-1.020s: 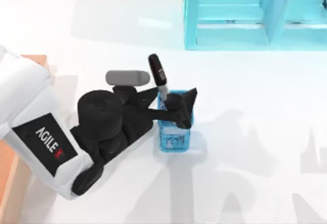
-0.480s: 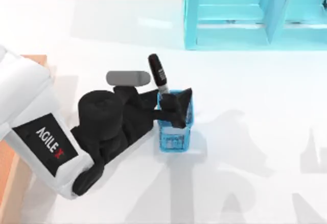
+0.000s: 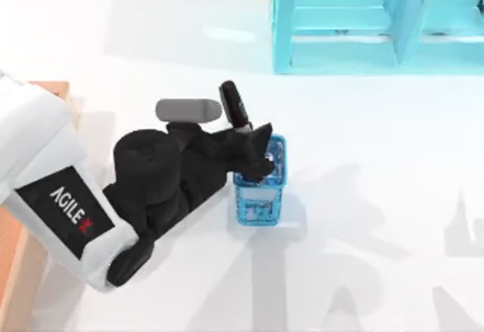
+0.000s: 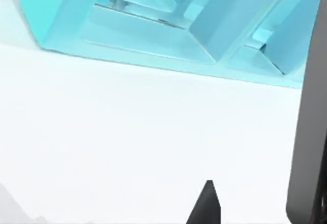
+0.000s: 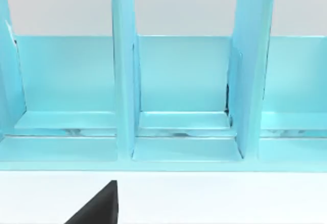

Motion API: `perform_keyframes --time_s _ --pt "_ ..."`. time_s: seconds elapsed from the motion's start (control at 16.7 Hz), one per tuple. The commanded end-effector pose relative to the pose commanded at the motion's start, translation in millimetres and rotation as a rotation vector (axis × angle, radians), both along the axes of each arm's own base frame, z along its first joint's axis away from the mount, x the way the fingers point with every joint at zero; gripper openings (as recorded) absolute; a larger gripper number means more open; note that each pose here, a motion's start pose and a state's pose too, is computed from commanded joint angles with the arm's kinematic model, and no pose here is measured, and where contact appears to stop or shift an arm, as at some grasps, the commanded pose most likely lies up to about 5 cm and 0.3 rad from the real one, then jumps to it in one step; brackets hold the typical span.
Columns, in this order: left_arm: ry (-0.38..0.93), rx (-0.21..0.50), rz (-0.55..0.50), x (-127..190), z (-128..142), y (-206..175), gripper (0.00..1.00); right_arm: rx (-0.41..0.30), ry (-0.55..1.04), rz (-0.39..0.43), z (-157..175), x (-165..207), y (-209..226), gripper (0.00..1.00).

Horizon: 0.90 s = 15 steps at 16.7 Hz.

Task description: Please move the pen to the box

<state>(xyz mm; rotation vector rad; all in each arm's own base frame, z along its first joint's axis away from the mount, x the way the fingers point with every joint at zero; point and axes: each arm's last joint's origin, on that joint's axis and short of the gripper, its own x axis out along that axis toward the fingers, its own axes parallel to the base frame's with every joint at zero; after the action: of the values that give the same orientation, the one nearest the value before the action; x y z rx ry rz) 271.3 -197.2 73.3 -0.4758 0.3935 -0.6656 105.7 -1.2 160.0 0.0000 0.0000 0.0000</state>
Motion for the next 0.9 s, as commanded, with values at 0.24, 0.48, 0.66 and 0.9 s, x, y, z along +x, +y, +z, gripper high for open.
perform_keyframes --time_s 0.24,0.48,0.66,0.9 --pt "0.0 0.0 0.0 0.0 0.0 0.0 0.0 0.0 0.0 0.0 0.0 0.0 0.0 1.0" --pt "-0.029 -0.014 0.012 4.0 8.1 1.9 0.0 0.0 0.0 0.0 0.0 0.0 0.0 1.0" --pt "-0.033 -0.015 0.01 12.0 22.8 13.5 0.0 0.0 0.0 0.0 0.0 0.0 0.0 1.0" --pt "-0.027 -0.009 0.012 27.4 64.5 52.4 0.0 0.0 0.0 0.0 0.0 0.0 0.0 1.0"
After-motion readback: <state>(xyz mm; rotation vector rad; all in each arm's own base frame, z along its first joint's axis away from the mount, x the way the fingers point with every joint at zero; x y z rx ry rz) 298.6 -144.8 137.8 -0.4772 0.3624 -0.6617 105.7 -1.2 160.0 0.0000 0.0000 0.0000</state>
